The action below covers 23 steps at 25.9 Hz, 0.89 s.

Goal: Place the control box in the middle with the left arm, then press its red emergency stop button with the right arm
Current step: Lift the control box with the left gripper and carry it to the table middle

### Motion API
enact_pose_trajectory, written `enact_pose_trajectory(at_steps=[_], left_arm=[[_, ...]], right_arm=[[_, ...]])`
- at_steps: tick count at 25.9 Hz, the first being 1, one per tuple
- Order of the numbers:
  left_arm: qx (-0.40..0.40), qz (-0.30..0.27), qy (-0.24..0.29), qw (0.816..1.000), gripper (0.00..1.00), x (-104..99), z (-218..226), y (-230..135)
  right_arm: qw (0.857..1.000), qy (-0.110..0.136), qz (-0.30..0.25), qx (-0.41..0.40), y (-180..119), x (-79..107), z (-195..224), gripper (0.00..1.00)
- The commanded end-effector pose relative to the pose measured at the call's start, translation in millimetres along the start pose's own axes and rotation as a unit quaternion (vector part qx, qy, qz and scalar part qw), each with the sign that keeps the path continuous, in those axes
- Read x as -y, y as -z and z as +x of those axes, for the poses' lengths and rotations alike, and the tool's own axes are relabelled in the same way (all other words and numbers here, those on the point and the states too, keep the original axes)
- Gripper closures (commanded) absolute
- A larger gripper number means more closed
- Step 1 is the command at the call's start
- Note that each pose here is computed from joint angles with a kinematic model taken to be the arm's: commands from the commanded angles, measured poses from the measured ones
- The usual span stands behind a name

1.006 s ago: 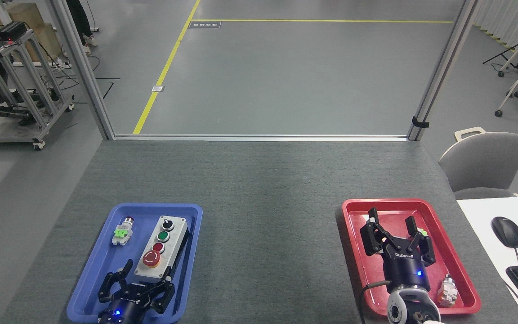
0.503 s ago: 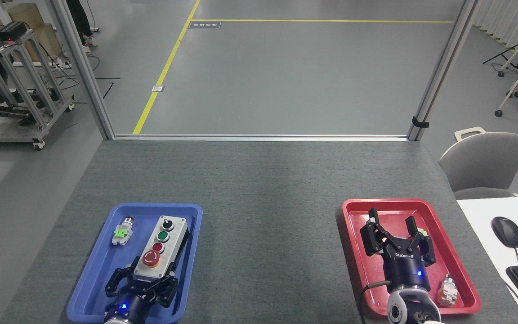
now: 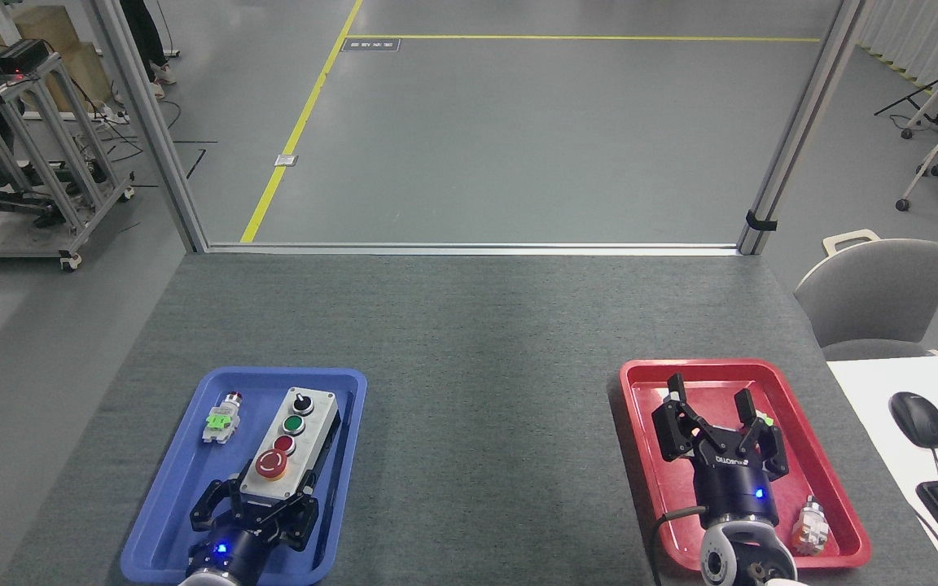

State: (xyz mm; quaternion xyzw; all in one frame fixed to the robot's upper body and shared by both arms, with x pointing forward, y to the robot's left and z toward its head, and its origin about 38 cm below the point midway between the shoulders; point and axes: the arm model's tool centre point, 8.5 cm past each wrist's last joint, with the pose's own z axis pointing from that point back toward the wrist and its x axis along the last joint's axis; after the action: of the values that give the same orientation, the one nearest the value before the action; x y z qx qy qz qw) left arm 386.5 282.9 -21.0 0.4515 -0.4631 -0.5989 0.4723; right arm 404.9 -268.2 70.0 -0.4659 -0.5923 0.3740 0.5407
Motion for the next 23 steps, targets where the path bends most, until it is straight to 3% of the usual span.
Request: enact_pose_trajectory(at_steps=[1,7,11,18,23], left_arm=[[0.002,0.014,-0.003,1.0,1.0,-7,0,2],[0.013,0.079,-0.064,0.995,1.0,-43,-10,-1],[0.024,0.108,-0.063,0.992,1.0,-64,1,0],[0.095,0.114,-0.067,0.987,1.0,-75,93,7],[0.12,0.079,-0.069,0.987,1.0,-72,161,20]], right_arm=[[1.0,0.0,-0.002,0.0,0,0.3,0,0.0],[1.0,-0.001,-0.002,0.0,0,0.5,-1,0.0],[1.0,-0.001,-0.002,0.0,0,0.5,-1,0.0],[1.0,-0.002,-0.002,0.0,0,1.0,-2,0.0],[1.0,0.0,-0.003,0.001,1,1.3,0,0.0]])
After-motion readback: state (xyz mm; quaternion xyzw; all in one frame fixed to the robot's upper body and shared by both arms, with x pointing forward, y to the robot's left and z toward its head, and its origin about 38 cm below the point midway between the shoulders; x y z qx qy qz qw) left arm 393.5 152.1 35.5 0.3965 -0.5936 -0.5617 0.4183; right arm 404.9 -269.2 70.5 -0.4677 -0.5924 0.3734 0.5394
